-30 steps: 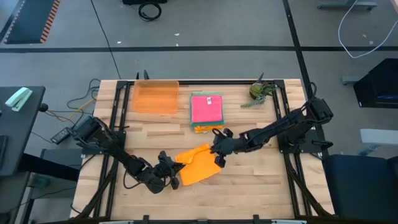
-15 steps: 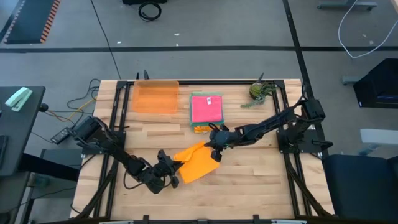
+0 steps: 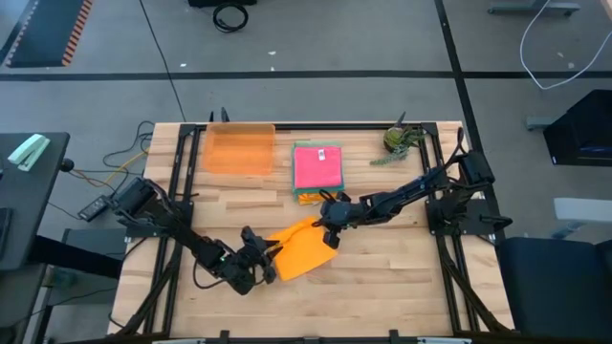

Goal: Fold microfiber towels
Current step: Fold the orange towel

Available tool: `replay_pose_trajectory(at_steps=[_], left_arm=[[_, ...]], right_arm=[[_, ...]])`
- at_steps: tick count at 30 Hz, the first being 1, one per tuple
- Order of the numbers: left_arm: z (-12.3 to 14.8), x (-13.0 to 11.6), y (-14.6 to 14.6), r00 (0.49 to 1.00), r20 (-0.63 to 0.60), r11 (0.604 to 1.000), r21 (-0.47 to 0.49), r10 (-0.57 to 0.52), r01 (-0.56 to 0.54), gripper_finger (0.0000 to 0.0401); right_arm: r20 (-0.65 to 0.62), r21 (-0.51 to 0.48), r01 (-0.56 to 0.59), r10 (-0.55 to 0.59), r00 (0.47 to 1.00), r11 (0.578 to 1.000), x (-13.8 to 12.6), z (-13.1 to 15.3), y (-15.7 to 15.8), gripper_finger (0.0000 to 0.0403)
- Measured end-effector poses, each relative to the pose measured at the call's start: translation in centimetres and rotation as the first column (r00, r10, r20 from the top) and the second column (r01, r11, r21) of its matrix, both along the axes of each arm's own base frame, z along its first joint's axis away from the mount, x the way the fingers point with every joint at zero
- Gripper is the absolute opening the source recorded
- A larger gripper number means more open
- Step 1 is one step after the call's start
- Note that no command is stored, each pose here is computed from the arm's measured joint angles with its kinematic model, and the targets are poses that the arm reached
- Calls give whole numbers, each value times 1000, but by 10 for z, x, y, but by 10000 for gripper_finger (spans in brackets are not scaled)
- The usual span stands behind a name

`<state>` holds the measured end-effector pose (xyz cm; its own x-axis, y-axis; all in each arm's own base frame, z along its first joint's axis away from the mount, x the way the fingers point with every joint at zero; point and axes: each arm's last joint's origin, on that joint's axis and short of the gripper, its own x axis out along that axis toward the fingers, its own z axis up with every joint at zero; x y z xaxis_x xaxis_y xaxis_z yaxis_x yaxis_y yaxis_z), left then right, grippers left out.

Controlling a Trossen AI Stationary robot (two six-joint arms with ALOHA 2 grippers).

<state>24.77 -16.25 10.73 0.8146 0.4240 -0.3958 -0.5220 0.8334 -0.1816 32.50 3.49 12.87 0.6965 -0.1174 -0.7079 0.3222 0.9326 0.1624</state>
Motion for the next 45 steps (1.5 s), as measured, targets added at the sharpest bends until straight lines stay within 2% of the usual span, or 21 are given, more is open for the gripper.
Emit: replay_pose_trajectory(at_steps=[3,6,9,12,14,16,23,26,29,31,33,39,42,45], left_arm=[[5,-2,-1,1000,-4,1000,7,-13,13,114],[13,-5,-1,999,-17,999,18,-37,37,106],[22,-7,0,999,-11,999,22,-46,46,73],[23,-9,2,998,-44,998,47,-49,51,25],[21,-11,3,996,-74,996,65,-53,57,8],[20,-11,4,995,-83,996,71,-53,59,15],[20,-11,7,996,-87,995,94,-35,43,92],[19,-9,14,996,-88,990,144,25,-12,112],[22,-4,28,990,-43,978,168,132,-123,119],[21,4,44,983,-70,979,121,171,-162,115],[16,10,61,973,-155,985,68,169,-160,99],[3,23,87,953,-280,992,-7,120,-127,14],[-5,27,89,946,-317,994,-60,66,-90,11],[-10,33,86,954,-299,995,-94,5,-35,15]], right_arm=[[14,-20,-29,29,999,999,1,2,3,39],[40,-36,-59,60,997,998,1,8,6,39],[87,-42,-65,68,994,997,1,18,8,39],[117,-60,-70,77,990,996,4,23,6,39],[133,-81,-82,92,987,993,8,28,5,39],[148,-102,-92,107,983,991,11,32,3,39],[229,-162,-188,222,948,969,17,41,5,39],[251,-178,-216,257,933,960,18,43,6,39],[232,-161,-202,236,944,966,18,41,0,39],[232,-158,-198,231,945,967,18,41,-1,39],[233,-157,-201,234,944,967,18,41,-1,39],[231,-147,-203,233,944,968,18,41,0,39],[230,-148,-200,231,945,969,18,40,0,39],[226,-152,-204,235,945,967,17,40,0,39]])
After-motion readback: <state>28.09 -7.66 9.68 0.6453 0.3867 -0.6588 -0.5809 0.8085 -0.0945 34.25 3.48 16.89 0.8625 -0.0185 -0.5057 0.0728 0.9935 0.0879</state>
